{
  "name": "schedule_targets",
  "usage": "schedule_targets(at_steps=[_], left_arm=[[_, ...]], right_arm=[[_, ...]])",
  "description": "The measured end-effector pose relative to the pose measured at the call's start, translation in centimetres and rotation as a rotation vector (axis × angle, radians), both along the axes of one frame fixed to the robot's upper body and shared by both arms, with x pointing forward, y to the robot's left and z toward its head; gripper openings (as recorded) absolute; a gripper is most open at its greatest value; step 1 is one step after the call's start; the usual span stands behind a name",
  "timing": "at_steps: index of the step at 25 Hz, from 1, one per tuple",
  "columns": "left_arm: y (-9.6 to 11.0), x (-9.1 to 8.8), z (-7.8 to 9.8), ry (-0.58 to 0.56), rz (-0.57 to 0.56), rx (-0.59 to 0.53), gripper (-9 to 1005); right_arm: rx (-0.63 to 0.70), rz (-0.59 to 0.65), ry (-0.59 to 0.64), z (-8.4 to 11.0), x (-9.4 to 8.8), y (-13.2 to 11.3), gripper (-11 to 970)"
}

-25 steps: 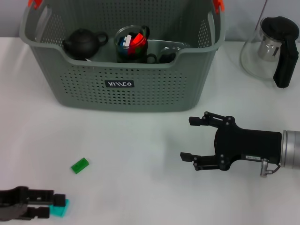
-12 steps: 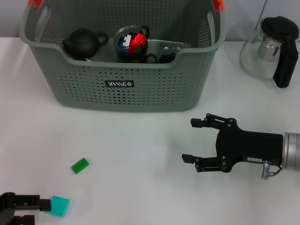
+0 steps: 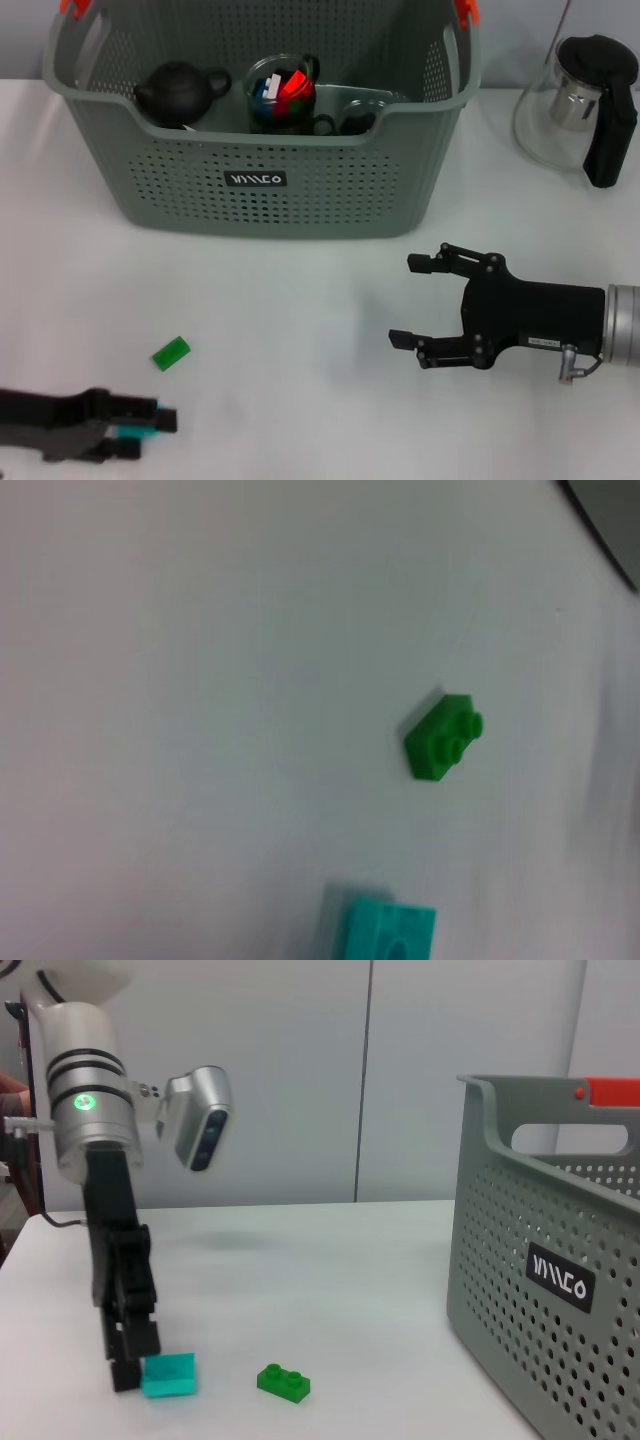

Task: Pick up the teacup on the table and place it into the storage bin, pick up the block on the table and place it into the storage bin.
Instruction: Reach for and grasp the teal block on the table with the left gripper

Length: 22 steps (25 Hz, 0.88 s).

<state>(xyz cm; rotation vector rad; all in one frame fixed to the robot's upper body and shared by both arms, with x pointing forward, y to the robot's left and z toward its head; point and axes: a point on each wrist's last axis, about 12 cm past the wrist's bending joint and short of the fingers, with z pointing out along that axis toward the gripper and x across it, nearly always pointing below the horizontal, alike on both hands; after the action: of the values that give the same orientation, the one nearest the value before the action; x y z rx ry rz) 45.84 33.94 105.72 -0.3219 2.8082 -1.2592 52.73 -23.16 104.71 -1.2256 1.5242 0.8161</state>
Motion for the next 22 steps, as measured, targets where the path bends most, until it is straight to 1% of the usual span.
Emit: schedule_targets(at_steps=[4,7,10,12,16,20,22], left_arm=[[-0.9,2.0,0.4,-0.049,-0.017,0.011,762],[-1.5,3.7,1.0,-0.088,-0.029,0.030,763],[-1.6,5.3,1.9,-0.122,-0.032,0.052,764],[-1.8,6.0,2.4,-0.135,-0.051,0.050,765],[-2.3,6.3,2.7,-0.170,-0.092,0.046,765],[-2.1,5.6,2.9,-0.253,-0.164,0.026,763],[-1.5,5.1,3.9,-0.433,-0.243,0.007,762]], right_arm=[[0.001,0.000,0.001,0.0,0.0,0.0,941],[0.002,0.001,0.002,0.0,-0.1,0.0,941],[0.002,0.003,0.002,0.0,0.0,0.1,941],[0.002,0.003,0.002,0.0,0.0,0.1,941],[0.002,0.002,0.000,0.1,0.1,0.2,941],[0.008,-0.003,-0.010,0.3,0.4,0.2,942],[0.012,-0.001,-0.014,0.5,0.5,0.3,942]])
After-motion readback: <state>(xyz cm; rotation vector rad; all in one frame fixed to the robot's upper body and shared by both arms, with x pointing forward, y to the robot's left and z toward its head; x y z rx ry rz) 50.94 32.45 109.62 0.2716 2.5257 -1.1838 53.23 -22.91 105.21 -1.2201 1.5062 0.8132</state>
